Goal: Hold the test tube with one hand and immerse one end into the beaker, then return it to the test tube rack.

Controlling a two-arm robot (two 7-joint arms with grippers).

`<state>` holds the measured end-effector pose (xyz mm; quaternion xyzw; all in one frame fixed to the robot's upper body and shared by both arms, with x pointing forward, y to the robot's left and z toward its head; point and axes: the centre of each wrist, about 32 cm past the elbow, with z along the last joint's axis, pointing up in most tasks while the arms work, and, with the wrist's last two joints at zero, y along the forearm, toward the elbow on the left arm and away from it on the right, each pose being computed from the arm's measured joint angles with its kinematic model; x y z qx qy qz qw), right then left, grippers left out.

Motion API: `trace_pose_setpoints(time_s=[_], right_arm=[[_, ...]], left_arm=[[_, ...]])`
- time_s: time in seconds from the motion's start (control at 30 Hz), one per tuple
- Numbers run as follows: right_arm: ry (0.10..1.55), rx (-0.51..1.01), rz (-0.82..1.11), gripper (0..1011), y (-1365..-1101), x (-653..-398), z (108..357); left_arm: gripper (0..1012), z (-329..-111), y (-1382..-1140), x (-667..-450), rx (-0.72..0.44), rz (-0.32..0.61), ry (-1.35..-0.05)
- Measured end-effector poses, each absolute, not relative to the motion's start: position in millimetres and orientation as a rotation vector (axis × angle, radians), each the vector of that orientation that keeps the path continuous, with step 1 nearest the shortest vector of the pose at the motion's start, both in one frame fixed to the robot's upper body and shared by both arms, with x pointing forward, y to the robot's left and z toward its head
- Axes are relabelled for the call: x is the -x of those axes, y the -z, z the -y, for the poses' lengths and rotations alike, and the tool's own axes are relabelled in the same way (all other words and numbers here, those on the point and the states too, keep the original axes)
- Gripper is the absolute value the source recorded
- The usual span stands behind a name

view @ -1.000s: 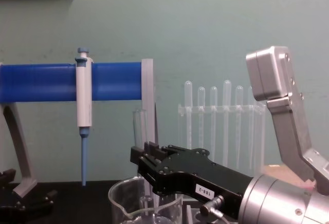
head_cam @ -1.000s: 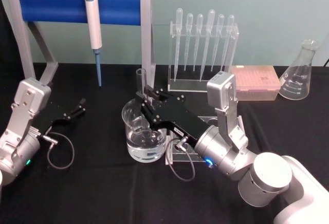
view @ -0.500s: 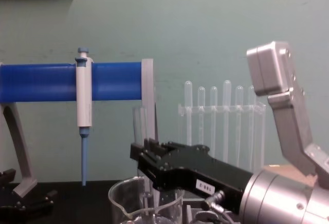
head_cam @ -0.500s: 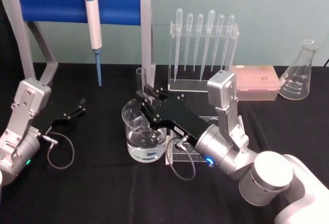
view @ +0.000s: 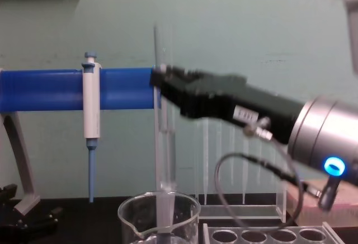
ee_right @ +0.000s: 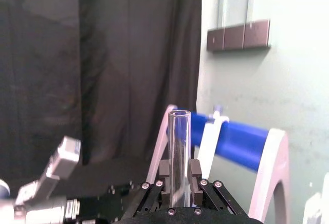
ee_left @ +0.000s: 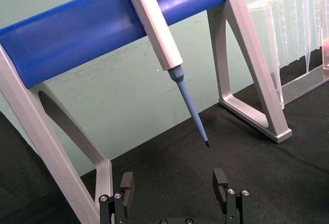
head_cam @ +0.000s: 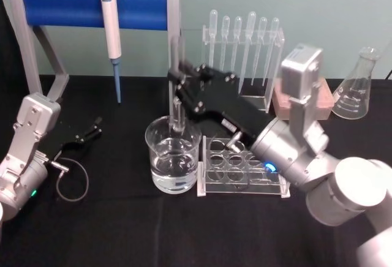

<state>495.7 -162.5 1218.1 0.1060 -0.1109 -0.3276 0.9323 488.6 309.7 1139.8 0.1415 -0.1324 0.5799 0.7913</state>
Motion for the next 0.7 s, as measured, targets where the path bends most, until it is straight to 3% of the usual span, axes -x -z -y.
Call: trace_pose_setpoints(time_s=[0.13, 0.33, 0.7], right_arm=[[0.679, -0.232, 0.25, 225, -1236, -488, 170], [0.72, -0.226, 0.268, 226, -1243, -471, 186], [0.83, -0.167, 0.25, 225, -1218, -445, 222]], left_arm=[[1000, -310, -1140, -489, -0.304, 0.285, -1.248], [1000, -310, -1140, -489, -0.305, 0.285, -1.248], [1000, -310, -1140, -489, -0.304, 0.285, -1.248]])
